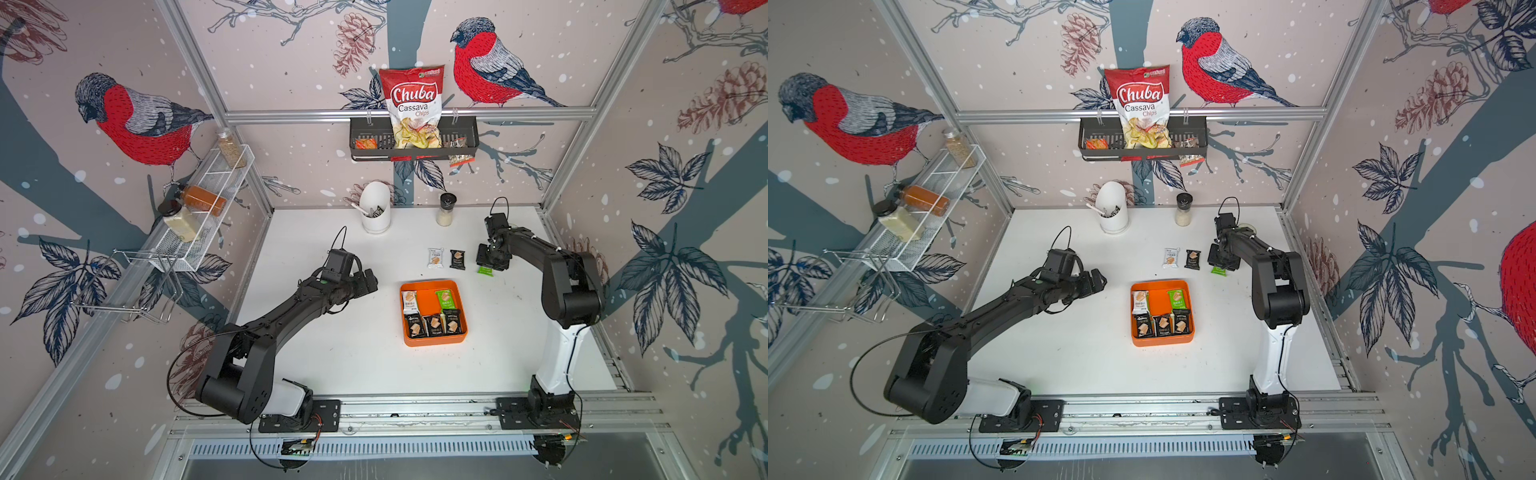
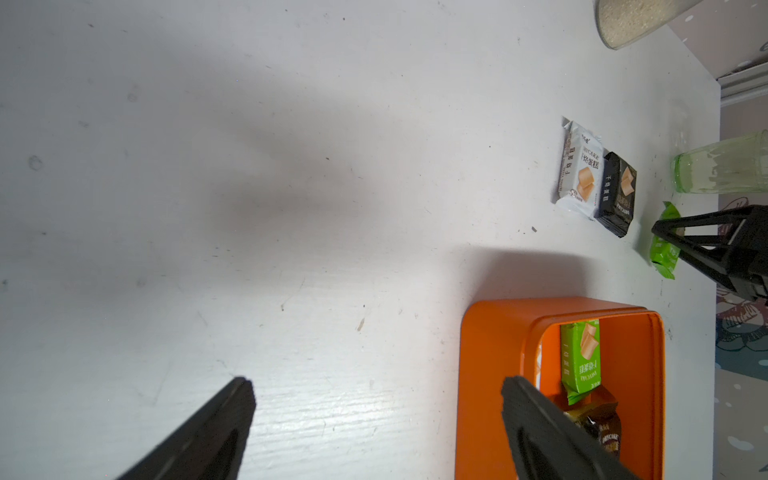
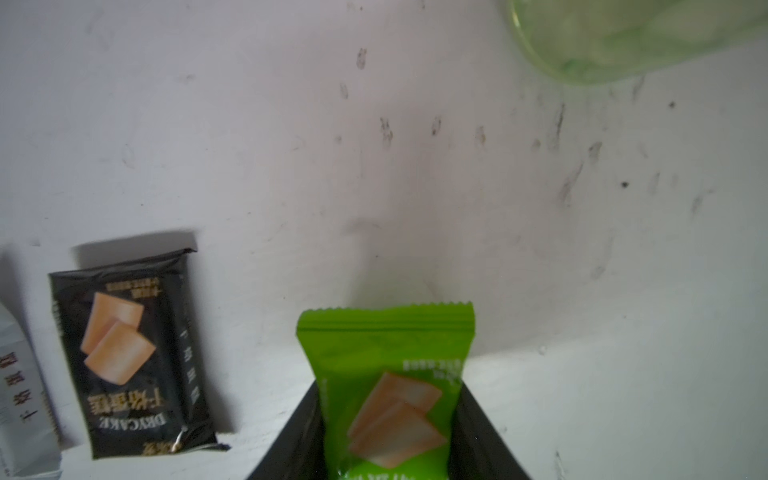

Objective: Take the cookies out of the storage box
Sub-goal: Place the cookie at the center of the board.

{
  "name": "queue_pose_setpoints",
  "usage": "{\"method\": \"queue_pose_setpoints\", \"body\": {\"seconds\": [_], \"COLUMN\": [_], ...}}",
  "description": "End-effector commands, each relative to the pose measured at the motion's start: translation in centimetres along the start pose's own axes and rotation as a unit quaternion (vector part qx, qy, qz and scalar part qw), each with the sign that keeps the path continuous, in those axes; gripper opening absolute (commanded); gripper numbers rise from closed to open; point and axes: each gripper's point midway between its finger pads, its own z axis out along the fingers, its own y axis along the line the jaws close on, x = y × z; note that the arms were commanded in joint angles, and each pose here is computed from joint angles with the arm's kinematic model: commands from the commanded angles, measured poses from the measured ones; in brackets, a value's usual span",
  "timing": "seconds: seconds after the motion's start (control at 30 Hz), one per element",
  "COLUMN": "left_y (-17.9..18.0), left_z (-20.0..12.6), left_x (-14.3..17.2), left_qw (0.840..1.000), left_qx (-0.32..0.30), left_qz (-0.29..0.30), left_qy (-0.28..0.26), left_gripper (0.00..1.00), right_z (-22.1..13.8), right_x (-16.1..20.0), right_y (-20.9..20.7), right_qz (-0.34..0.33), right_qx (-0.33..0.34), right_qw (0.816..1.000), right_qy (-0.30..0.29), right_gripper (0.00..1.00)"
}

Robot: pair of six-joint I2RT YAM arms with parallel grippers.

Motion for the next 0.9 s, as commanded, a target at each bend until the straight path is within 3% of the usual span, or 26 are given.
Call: {"method": "queue_pose_setpoints", "body": {"seconds": [0.0,0.1,0.2,0.37,0.87], "left_y": [0.5,0.8,1.0,1.0,-0.5], "left_z": [-0.3,-0.4,-0.6,-0.5,1.0], "left_x": [0.1,0.1,0.1,0.3,-0.1], "left_qw": [1.000,1.000,1.000,1.000,1.000], "left_qx": [-0.006,-0.008,-0.009,-0.008,0.018], "left_qz": [0.005,0.003,0.002,0.004,0.008], "left_qy": [-0.003,-0.004,-0.007,-0.005,0.021], "left_gripper": [0.97,0.97,0.97,0.97,0.97], "right_z": [0.3,0.6,0.3,-1.6,-8.7], "right_x": [0.3,0.2,0.0,-0.5,4.5], "right_y": [-0.1,0.3,0.6,1.2,5.9], "right_qz": [-0.011,-0.016,-0.019,-0.027,-0.061], "right_qx": [0.016,0.018,0.023,0.030,-0.012], "right_qw": [1.000,1.000,1.000,0.999,0.997], "right_qy": [0.007,0.010,0.006,-0.013,-0.050], "right_gripper": [0.45,0.50,0.66,0.80,0.80]}}
